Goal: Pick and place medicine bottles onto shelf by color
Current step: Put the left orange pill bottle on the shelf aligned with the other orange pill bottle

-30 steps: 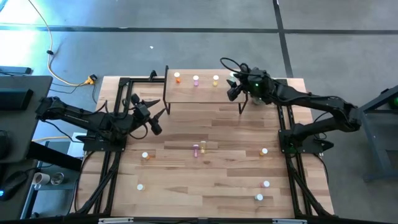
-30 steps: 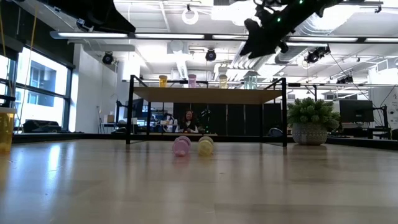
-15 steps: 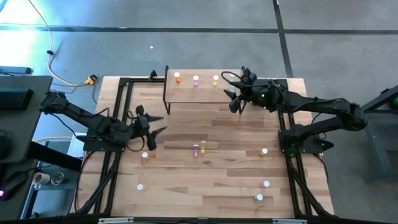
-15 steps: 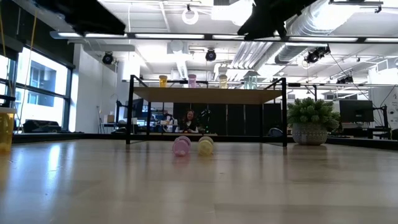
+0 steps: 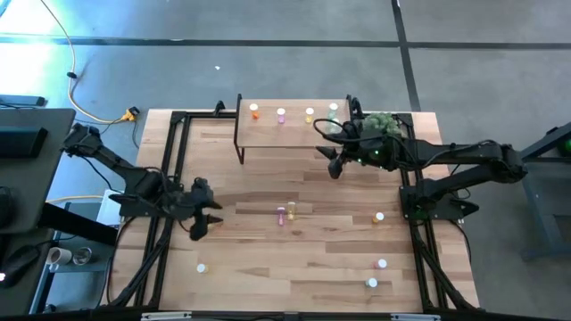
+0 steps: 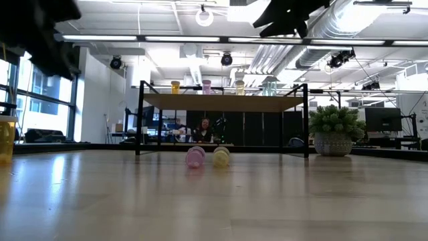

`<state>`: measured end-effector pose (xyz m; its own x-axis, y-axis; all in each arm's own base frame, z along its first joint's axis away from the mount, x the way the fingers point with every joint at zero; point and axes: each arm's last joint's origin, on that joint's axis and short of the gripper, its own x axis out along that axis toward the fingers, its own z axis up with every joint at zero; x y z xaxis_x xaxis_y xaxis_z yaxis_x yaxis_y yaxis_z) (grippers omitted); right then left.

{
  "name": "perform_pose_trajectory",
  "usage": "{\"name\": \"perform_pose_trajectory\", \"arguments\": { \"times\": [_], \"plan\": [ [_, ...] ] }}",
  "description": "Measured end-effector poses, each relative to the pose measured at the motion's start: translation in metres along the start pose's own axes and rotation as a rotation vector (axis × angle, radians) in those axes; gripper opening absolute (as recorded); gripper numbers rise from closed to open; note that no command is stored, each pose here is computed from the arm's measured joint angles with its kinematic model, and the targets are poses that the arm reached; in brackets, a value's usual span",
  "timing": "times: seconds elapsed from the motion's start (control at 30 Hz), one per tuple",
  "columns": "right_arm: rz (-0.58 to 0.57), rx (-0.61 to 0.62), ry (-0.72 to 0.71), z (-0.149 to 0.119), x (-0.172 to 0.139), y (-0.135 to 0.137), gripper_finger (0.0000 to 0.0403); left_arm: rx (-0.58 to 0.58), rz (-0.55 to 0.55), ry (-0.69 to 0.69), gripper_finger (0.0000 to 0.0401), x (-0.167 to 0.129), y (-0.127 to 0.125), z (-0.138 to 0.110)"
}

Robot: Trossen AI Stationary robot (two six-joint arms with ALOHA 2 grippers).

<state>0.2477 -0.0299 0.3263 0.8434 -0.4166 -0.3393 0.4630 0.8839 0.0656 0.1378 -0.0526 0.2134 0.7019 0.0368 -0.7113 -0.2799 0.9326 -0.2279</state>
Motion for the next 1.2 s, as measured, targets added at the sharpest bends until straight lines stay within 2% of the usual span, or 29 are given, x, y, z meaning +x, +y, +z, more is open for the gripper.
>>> {"name": "perform_pose_trajectory", "arguments": {
  "times": [0.23, 0.43, 0.77, 1.2],
  "plan": [
    [0.048, 0.013, 0.030, -0.005, -0.005, 0.013, 0.0195, -0.069, -0.004, 0.162, 0.0193, -0.008, -0.006, -0.024],
    [0.073, 0.020, 0.050, -0.009, -0.008, 0.020, 0.0195, -0.121, 0.030, 0.172, 0.0193, -0.015, -0.011, -0.038],
    [0.095, -0.005, 0.082, -0.013, -0.011, 0.026, 0.0195, -0.173, 0.019, 0.220, 0.0193, -0.022, -0.023, -0.058],
    [0.088, -0.019, 0.108, -0.016, -0.011, 0.025, 0.0195, -0.215, 0.292, 0.175, 0.0193, 0.004, -0.033, -0.083]
  ]
}}
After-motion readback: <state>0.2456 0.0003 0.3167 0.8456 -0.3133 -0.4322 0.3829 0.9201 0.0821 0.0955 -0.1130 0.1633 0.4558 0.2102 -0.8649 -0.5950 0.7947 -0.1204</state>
